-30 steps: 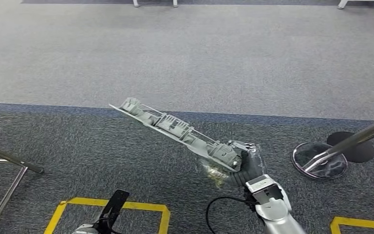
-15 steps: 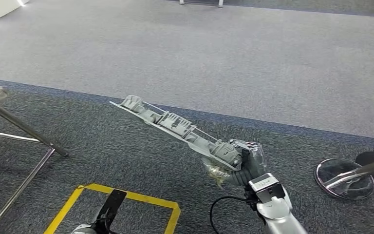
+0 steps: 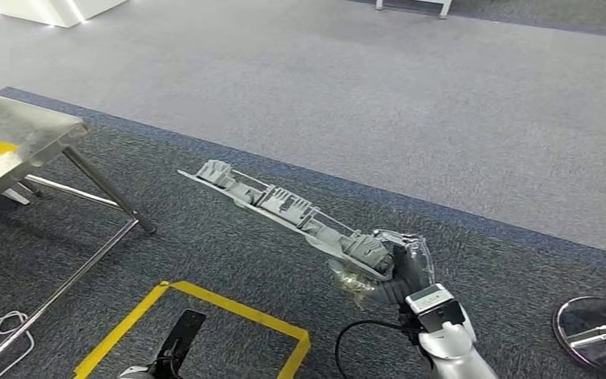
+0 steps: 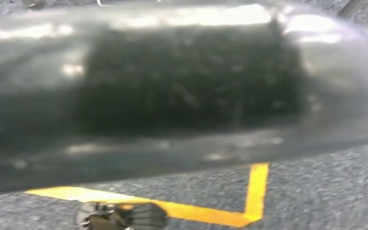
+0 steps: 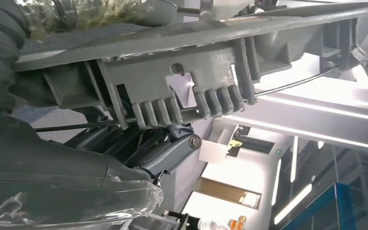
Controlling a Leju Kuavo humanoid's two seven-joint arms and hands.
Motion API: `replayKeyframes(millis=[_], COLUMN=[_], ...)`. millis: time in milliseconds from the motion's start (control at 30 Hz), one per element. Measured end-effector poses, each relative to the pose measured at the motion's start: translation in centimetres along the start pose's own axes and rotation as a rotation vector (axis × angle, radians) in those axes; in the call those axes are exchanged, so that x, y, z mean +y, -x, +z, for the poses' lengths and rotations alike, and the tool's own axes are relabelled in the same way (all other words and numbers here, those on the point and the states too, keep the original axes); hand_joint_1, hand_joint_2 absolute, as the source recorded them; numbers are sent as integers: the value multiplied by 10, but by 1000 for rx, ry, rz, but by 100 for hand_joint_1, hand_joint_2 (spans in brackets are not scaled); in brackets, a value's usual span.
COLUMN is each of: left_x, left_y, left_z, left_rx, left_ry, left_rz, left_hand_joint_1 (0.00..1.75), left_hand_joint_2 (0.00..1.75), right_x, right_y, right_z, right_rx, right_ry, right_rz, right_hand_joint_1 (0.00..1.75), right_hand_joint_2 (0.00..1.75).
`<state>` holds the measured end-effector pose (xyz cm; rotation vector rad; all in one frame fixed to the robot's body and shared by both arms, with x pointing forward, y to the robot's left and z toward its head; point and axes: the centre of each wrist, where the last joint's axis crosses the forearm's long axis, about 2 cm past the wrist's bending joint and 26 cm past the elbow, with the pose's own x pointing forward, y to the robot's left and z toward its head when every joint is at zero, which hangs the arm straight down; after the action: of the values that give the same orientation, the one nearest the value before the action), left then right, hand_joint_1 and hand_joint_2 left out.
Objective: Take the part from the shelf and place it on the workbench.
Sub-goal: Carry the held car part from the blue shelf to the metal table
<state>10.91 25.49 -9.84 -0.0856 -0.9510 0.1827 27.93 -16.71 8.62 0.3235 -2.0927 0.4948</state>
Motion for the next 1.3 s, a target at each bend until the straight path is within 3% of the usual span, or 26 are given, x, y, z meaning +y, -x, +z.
replayKeyframes(millis=[1300], left_x=[-1], left_y=[-2], left_z=[-2], left_rx=[24], left_ry=[-7], left_rz=[-9], left_hand_joint_1=[0], left_hand_joint_2=[0], right_x=[2], right_y=[-1], right_z=[-6], right_rx=[-9], right_ry=[-9], right_rz=[-20], right_hand_joint_1=[175], right_hand_joint_2=[175])
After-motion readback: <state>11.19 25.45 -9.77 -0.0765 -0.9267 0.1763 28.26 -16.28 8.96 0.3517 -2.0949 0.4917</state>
